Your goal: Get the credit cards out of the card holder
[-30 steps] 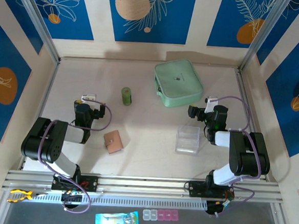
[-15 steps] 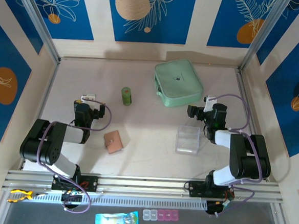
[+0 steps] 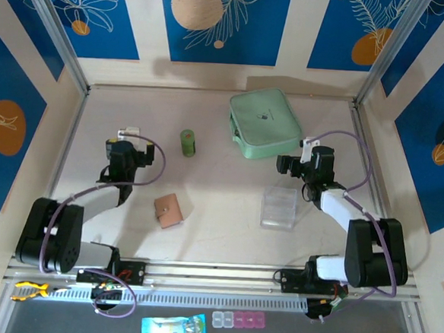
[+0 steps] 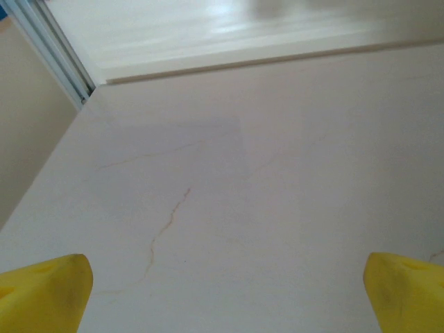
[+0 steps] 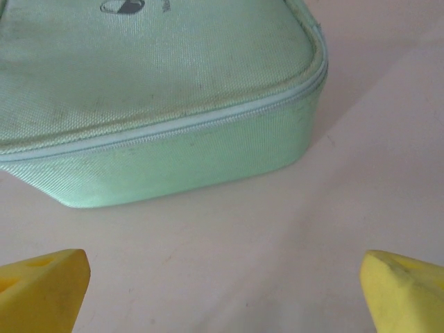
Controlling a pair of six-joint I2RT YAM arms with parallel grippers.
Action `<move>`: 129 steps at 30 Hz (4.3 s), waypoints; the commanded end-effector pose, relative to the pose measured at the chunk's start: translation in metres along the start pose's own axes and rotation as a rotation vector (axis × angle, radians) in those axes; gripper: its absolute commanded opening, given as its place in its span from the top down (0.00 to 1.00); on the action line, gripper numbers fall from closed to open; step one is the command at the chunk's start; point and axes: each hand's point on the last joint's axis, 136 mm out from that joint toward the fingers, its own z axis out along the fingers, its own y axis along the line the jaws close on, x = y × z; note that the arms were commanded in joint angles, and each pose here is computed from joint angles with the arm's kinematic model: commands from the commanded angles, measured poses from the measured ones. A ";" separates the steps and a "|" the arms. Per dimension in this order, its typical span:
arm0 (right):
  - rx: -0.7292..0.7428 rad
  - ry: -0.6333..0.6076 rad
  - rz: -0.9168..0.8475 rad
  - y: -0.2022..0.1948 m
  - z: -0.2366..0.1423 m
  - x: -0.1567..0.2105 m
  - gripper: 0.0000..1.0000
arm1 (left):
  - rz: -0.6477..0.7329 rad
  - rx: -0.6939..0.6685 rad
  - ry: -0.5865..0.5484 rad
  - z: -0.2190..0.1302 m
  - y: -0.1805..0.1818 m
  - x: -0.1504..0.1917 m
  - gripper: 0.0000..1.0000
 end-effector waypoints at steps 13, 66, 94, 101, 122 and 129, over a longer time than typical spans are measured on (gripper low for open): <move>-0.005 0.359 0.256 0.020 -0.057 0.049 0.05 | -0.274 0.171 0.484 -0.063 -0.025 -0.002 0.00; 0.132 0.634 0.319 0.006 -0.064 0.095 0.77 | -0.073 0.301 0.537 -0.091 -0.032 0.003 0.00; 0.146 0.665 0.280 0.024 -0.059 0.093 0.89 | -0.066 0.279 0.544 -0.090 -0.028 0.005 0.00; 0.148 0.676 0.231 0.047 -0.051 0.082 0.90 | -0.069 0.295 0.538 -0.093 -0.030 0.002 0.00; 0.144 0.801 0.105 0.166 0.029 0.065 0.93 | -0.143 0.403 0.545 -0.101 -0.049 0.001 0.00; 0.189 0.794 0.074 0.173 0.032 0.063 0.88 | -0.171 0.431 0.585 -0.100 -0.057 0.007 0.00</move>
